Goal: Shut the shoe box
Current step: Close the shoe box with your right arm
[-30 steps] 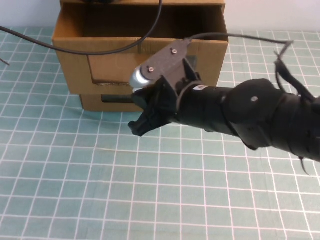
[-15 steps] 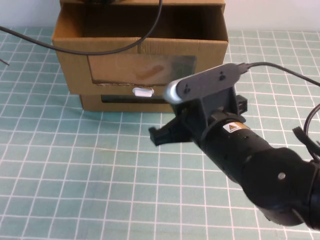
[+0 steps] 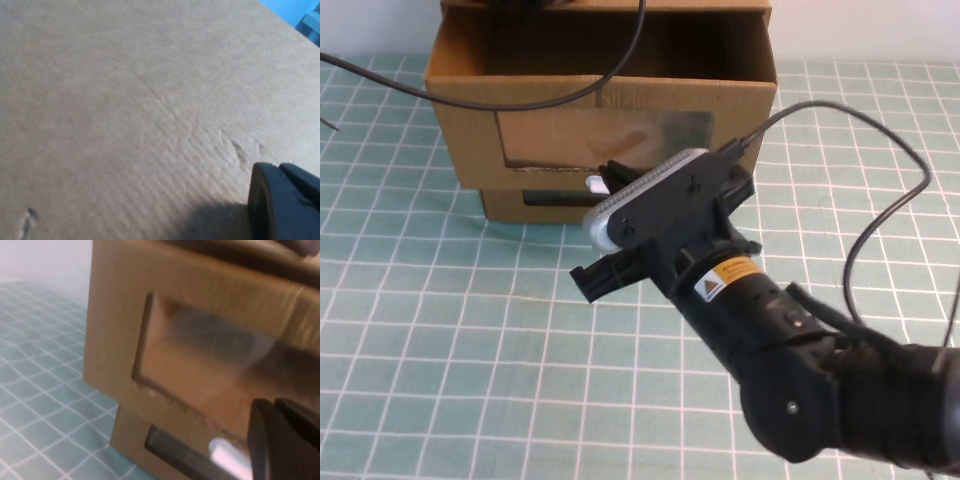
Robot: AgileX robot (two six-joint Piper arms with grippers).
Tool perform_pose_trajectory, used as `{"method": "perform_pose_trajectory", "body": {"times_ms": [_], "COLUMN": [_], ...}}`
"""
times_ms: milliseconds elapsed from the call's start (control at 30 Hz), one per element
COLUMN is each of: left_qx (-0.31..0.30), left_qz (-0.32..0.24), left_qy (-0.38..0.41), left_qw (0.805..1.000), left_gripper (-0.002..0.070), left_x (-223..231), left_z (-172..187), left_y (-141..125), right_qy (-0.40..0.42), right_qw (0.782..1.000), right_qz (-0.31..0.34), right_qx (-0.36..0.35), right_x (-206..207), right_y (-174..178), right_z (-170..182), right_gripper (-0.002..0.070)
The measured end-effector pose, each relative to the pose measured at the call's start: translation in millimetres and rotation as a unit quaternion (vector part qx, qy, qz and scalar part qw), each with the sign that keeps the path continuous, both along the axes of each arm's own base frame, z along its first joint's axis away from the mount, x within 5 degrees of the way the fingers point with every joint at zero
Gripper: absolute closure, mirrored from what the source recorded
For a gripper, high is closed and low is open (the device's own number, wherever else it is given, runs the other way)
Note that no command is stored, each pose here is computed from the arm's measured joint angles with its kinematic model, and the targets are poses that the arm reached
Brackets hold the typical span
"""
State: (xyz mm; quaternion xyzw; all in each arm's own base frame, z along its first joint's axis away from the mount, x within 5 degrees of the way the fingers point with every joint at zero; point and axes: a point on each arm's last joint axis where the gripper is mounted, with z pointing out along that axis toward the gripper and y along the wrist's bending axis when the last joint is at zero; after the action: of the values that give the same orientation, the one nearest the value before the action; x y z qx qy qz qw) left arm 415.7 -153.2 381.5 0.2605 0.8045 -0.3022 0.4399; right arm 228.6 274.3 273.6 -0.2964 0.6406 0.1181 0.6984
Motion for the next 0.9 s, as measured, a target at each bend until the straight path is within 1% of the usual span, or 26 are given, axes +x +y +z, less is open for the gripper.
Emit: {"method": "perform_pose_trajectory", "body": {"times_ms": [167, 367, 533, 700, 900], "left_qx": [0.000, 0.000, 0.000, 0.000, -0.001], "left_qz": [0.000, 0.000, 0.000, 0.001, 0.001], "left_qy": [0.000, 0.000, 0.000, 0.000, -0.001], "left_qw": [1.000, 1.000, 1.000, 1.000, 1.000], "left_gripper": [0.0680, 0.0680, 0.0680, 0.0680, 0.0680], "left_x": [0.0, 0.0, 0.0, 0.1, 0.2], "left_z": [0.0, 0.0, 0.0, 0.1, 0.2], "left_y": [0.0, 0.0, 0.0, 0.0, 0.1], "right_qy": [0.017, 0.018, 0.036, 0.043, 0.041], "right_qw": [0.999, 0.999, 0.997, 0.996, 0.994], "right_qz": [-0.011, -0.024, -0.045, -0.055, -0.068], "right_qx": [0.026, 0.032, 0.046, 0.056, 0.080], "right_x": [6.7, 12.2, 17.4, 22.9, 33.7], "right_y": [6.5, 10.5, 11.9, 17.1, 28.8], "right_z": [-19.2, -36.0, -52.0, -56.5, -52.8], "right_gripper": [0.0690, 0.0690, 0.0690, 0.0690, 0.0690]}}
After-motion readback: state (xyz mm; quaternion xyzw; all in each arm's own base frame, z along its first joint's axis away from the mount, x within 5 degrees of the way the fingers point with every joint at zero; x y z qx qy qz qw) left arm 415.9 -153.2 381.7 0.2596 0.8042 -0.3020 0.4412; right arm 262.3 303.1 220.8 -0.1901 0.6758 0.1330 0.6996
